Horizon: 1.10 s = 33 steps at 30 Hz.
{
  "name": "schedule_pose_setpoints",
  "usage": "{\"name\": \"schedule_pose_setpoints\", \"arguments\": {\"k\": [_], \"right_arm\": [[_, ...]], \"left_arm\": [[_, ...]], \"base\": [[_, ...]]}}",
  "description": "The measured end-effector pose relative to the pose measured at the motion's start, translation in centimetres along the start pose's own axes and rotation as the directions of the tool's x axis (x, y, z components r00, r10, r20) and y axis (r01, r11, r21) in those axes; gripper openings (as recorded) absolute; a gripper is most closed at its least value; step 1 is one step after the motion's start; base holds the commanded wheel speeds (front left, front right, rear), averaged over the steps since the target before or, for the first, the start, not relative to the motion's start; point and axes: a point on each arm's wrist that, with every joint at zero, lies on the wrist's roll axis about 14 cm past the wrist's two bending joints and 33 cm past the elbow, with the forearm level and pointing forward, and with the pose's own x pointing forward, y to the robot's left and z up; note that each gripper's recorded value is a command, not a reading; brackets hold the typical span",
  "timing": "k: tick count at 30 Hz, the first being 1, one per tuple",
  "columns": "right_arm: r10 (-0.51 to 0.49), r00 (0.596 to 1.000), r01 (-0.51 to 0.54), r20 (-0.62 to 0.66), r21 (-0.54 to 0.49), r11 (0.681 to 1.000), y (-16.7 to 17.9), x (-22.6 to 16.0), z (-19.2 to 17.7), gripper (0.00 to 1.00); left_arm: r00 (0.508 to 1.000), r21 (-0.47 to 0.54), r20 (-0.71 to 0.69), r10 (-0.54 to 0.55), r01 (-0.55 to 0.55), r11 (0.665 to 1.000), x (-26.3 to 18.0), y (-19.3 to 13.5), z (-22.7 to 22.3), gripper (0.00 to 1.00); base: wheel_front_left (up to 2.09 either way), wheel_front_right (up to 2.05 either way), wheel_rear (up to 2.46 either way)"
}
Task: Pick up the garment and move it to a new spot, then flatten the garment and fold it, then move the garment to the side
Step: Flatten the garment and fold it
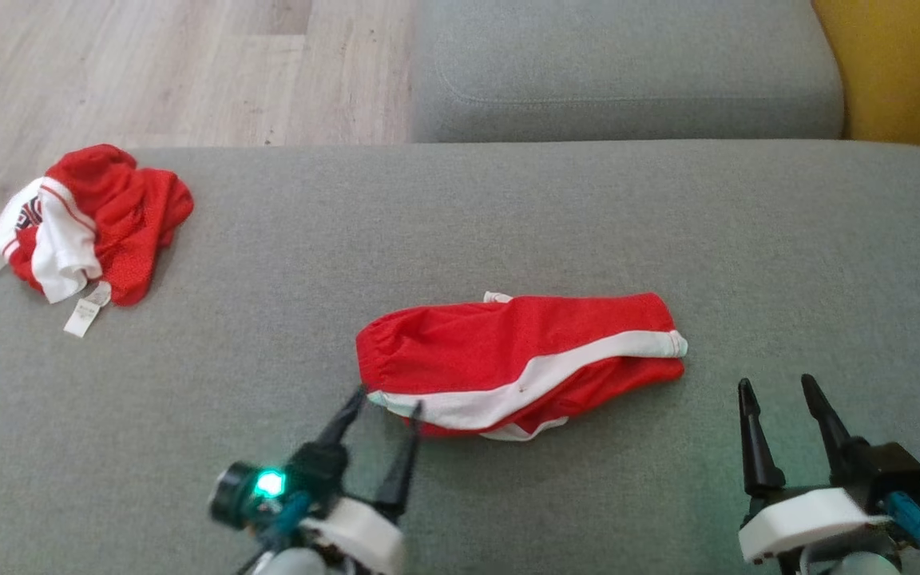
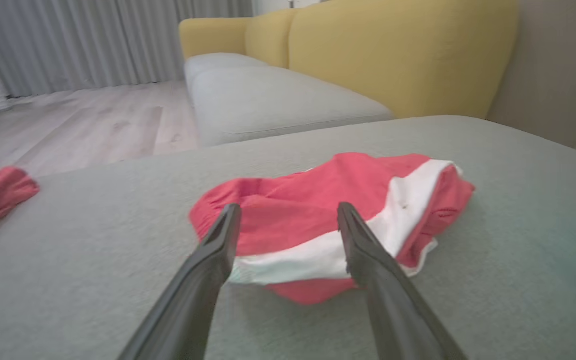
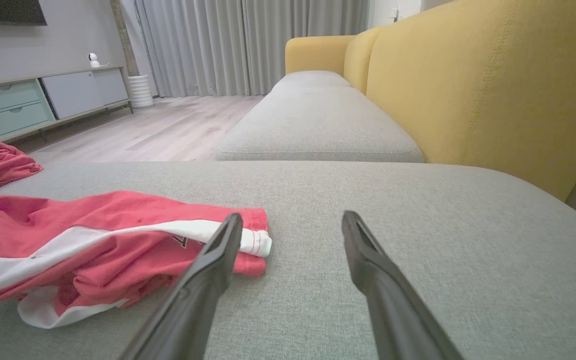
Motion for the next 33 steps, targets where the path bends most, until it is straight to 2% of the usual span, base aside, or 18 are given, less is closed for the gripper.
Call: {"name": "schedule_pose_setpoints", "arguments": {"k": [4, 10, 14, 26, 33], "right_arm": [[0.007, 1.000, -0.007, 0.014, -0.001, 1.000, 0.2, 0.0, 0.4, 1.00], [0.002, 1.000, -0.002, 0.012, 0.007, 1.000, 0.2, -0.6, 0.3, 1.00], [-0.003, 1.000, 0.003, 0.014, 0.007, 1.000, 0.0, -0.8, 0.3, 1.00], [-0.001, 1.000, 0.001, 0.002, 0.007, 1.000, 0.1, -0.8, 0.0, 1.00], [0.008, 1.000, -0.008, -0.028, 0.011, 1.000, 0.4, -0.7, -1.0, 1.00]], "left_arm": [[0.994, -0.058, 0.004, 0.107, -0.107, 0.993, -1.5, 2.6, -0.2, 1.00], [0.972, -0.131, -0.005, 0.233, -0.232, 0.964, -4.2, 5.5, -1.0, 1.00], [0.961, -0.156, -0.034, 0.274, -0.276, 0.948, -5.6, 6.1, -2.2, 1.00], [0.957, -0.170, -0.030, 0.287, -0.288, 0.942, -6.0, 6.7, -2.2, 1.00], [0.972, -0.213, -0.116, 0.206, -0.227, 0.950, -4.9, 5.7, -4.3, 1.00]], "base": [[0.00, 0.00, 0.00], [0.00, 0.00, 0.00], [0.00, 0.00, 0.00], [0.00, 0.00, 0.00], [0.00, 0.00, 0.00]]}}
